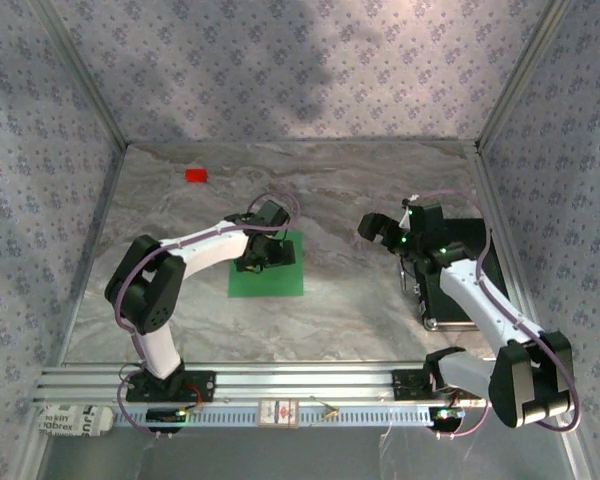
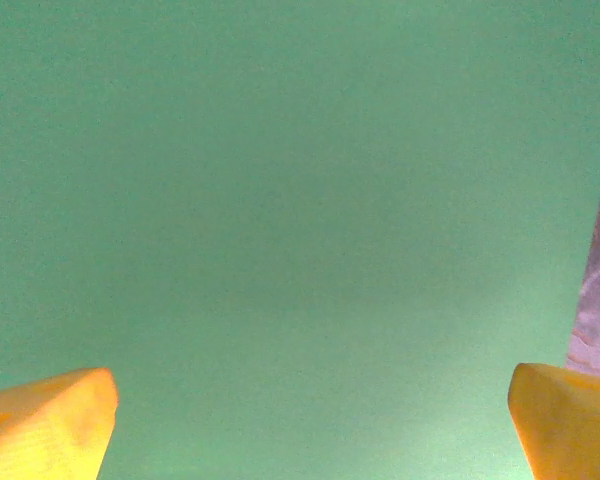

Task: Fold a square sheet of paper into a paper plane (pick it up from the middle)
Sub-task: Move the square sheet of paper to the center of the table.

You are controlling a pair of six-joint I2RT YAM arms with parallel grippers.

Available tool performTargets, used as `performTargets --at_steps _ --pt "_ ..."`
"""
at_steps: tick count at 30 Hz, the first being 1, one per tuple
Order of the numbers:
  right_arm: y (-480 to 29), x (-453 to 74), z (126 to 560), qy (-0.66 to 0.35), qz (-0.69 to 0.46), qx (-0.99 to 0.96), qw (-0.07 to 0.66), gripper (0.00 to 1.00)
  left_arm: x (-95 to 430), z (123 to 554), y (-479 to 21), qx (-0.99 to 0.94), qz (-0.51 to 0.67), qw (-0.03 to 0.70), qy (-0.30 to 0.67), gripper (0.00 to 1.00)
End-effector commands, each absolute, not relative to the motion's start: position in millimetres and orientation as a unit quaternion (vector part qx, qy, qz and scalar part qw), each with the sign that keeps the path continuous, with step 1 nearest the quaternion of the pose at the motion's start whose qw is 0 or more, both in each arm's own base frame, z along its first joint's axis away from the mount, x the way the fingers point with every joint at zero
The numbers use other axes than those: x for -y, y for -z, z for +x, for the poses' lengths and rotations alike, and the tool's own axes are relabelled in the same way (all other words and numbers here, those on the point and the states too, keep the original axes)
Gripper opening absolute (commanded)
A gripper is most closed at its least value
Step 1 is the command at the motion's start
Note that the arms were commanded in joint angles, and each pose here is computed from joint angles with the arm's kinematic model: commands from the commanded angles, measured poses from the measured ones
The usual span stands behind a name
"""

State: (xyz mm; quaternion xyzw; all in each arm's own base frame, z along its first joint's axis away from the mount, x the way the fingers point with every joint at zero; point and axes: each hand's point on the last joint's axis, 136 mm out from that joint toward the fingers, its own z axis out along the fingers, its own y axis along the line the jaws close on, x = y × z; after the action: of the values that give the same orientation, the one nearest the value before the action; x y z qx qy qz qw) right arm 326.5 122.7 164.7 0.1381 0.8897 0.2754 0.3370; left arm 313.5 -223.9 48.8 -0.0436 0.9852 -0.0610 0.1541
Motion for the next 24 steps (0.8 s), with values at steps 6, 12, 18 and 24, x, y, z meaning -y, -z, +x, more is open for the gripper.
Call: performTargets --at_steps 6,12,18,24 --pt "-178 -133 325 -0.325 0.104 -0.875 0.344 0.99 214 337 -83 -0.976 0.024 0.216 0.031 1.00" --pt "-164 -140 325 -0.309 0.090 -0.892 0.318 0.99 236 340 -69 -0.981 0.023 0.174 0.089 0.99" --pt "-151 -145 330 -0.292 0.093 -0.906 0.292 0.99 238 331 -50 -0.993 0.027 0.110 0.045 0.95" --pt "-147 -150 333 -0.277 0.094 -0.915 0.277 0.99 230 323 -36 -0.996 0.014 0.084 0.003 0.93"
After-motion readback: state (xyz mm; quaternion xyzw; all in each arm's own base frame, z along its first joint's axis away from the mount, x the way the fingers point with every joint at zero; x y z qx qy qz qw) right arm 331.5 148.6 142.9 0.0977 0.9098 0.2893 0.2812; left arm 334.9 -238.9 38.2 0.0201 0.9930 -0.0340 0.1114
